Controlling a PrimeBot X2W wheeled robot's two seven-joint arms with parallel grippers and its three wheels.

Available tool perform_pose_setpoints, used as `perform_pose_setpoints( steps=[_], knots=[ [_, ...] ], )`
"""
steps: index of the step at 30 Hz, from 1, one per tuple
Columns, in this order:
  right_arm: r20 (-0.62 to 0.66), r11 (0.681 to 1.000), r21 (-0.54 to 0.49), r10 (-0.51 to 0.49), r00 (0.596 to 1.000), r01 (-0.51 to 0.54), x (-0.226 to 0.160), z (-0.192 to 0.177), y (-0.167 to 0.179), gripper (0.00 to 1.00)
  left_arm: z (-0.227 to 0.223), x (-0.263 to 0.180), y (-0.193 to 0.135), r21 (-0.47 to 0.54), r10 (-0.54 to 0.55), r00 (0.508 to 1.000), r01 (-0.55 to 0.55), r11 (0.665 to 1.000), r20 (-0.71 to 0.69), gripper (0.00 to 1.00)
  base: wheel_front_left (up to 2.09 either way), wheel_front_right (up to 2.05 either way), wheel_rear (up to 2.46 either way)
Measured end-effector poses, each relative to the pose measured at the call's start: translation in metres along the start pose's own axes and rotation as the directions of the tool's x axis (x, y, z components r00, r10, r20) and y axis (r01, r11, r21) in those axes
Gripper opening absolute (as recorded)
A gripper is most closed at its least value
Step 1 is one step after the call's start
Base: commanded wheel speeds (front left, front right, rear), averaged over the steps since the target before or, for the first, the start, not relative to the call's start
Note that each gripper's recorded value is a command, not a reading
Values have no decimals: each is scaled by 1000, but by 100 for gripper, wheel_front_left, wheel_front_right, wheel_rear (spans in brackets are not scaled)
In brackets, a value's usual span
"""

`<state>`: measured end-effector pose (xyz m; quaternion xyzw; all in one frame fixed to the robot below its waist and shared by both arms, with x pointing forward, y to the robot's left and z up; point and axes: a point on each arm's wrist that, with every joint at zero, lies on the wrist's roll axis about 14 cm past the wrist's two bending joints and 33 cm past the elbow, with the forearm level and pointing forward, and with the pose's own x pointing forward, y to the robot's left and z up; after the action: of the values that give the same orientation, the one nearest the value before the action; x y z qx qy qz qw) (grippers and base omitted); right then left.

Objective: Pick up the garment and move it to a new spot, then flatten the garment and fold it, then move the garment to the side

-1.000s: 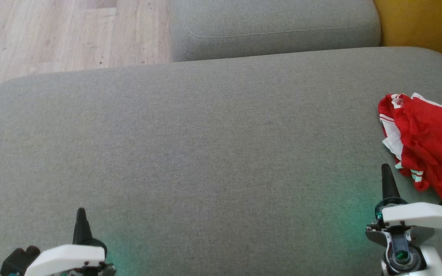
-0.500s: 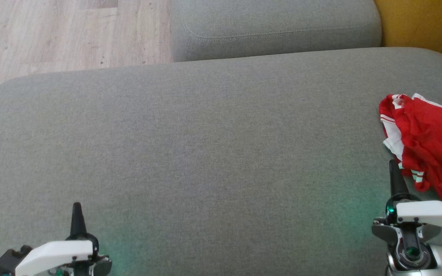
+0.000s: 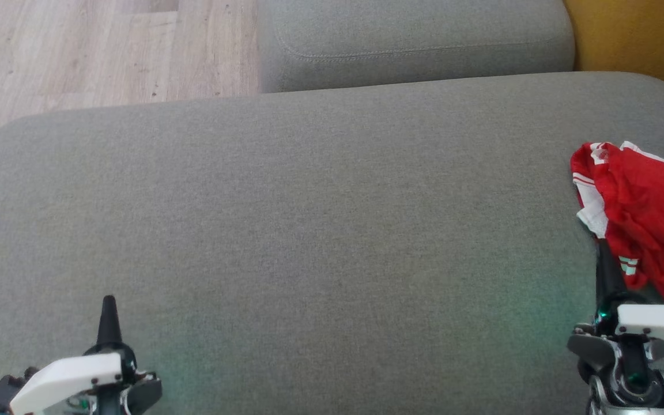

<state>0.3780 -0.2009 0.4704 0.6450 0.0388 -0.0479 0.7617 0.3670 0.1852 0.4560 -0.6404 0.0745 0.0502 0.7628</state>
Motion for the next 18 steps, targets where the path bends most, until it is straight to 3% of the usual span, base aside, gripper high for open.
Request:
perform_pose_setpoints(
  steps=[18],
  knots=[
    [14,984,169,57,998,-58,1,9,15,0,5,4,-20,-173,-82,997,81,982,0,0,0,0,0]
  ],
)
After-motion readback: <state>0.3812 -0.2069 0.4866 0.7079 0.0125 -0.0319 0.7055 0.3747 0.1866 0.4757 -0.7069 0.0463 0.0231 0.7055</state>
